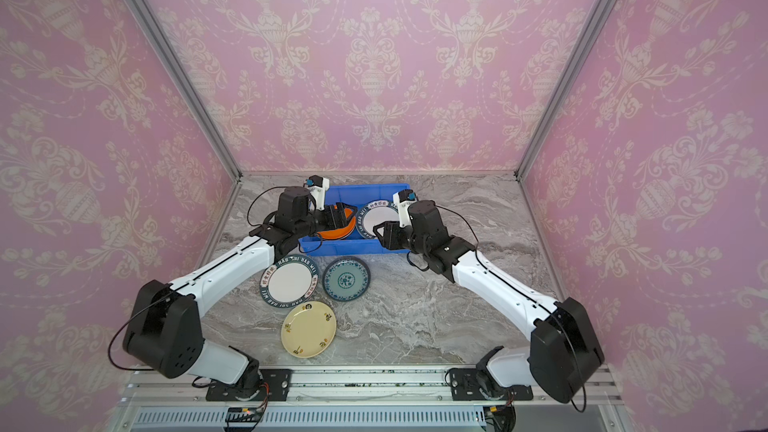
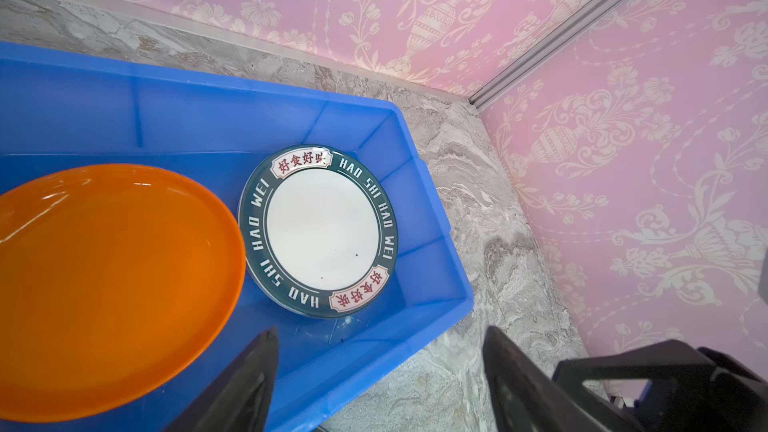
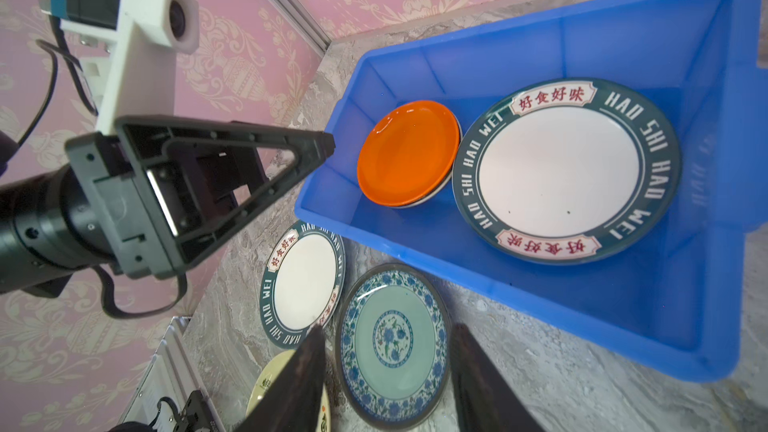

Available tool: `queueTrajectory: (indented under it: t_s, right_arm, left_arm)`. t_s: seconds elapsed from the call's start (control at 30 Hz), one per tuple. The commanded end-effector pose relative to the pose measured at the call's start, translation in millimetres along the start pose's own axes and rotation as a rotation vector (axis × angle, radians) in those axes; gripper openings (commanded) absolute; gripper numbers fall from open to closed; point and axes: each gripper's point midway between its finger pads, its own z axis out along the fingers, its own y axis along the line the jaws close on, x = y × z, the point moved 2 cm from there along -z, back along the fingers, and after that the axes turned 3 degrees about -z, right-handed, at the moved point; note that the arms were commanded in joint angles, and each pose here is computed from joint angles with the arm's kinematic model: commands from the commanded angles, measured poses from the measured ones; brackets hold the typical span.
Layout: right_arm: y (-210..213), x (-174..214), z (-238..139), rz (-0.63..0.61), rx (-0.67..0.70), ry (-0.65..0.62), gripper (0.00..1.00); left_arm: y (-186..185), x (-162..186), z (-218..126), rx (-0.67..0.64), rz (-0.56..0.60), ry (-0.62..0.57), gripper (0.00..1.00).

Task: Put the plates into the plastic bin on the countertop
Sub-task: 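Withdraw the right gripper from the bin and reach to the blue floral plate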

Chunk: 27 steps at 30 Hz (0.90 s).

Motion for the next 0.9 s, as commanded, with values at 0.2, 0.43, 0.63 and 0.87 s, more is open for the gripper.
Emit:
queueTrajectory:
  t_s: [0.2,0.43,0.63,0.87]
  right_arm:
    - [-13,61,-7,0.109,-0.094,-0.249,0.69]
    - [-32,102,15,0.328,-0.011,-0.119,0.69]
    - [-50,114,16,0.365,0.074,-0.069,0.64]
    - [-52,132,35,0.425,-0.005,0.009,0.53]
  left_arm:
    - [-4,4,-3,0.046,0.017,0.004,0.79]
    - [-3,7,-3,0.045,0.012,0.014,0.77]
    - [-1,13,-6,0.048,0.005,0.034,0.77]
    - [-3,12,-6,0.089,-0.030,0.041,0.77]
